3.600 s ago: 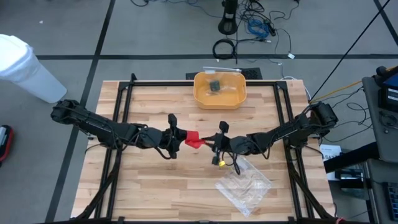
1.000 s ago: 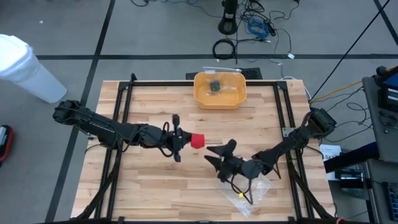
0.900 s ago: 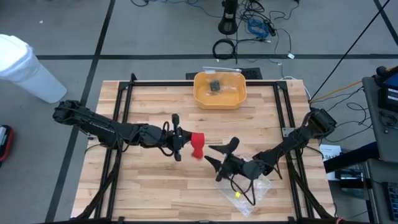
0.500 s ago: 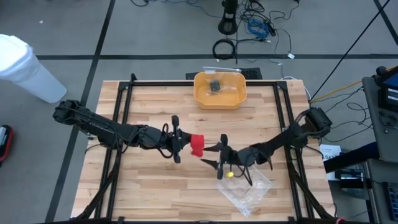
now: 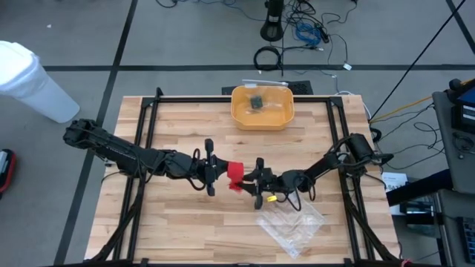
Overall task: Roll bandage
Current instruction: Roll the red bandage
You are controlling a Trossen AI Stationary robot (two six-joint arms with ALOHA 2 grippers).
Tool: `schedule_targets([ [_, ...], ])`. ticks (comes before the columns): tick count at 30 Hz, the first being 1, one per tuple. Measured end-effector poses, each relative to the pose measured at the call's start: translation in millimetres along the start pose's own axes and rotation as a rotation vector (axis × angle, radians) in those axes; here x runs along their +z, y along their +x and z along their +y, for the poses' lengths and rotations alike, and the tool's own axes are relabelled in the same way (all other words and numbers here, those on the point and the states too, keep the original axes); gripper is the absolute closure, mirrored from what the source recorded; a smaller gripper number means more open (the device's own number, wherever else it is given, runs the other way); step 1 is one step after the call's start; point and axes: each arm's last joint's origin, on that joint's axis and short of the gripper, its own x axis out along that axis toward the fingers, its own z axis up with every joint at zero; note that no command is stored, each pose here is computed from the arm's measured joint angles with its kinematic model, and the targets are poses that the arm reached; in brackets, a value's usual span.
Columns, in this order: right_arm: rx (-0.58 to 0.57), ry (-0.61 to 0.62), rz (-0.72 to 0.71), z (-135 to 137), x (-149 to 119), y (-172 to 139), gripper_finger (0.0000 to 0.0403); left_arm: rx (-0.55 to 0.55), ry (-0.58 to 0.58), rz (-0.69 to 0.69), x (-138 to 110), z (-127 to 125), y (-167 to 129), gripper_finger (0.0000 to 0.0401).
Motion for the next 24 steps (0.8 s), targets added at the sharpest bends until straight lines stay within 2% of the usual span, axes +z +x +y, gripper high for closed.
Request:
schedule_targets([
  [3, 0.065, -0.007, 0.007, -1.2, 0.9, 1.3, 0.0375, 0.000, 0.000, 0.000, 0.0, 0.1, 0.0, 0.0388],
  [5, 0.084, -0.007, 0.013, -1.0, 0.7, 1.4, 0.0394, 0.000, -0.001, 0.000, 0.0, 0.1, 0.0, 0.0388],
  [9, 0.028, -0.016, 0.076, -3.9, -6.2, 1.2, 0.0402, 0.017, -0.008, 0.008, 0.2, 0.3, -0.2, 0.0388],
  [11, 0.012, -0.015, 0.102, -6.7, -8.4, 2.3, 0.0403, 0.033, -0.051, -0.007, 1.8, 1.6, -0.2, 0.0388],
  [19, 0.301, -0.006, 0.033, 19.2, 15.2, 29.0, 0.0403, 0.061, -0.062, 0.016, -2.4, 2.3, 5.3, 0.0388],
  [24, 0.324, -0.050, 0.109, 37.6, 16.8, 41.6, 0.0403, 0.070, -0.023, 0.066, -8.9, -0.1, 10.4, 0.0388],
])
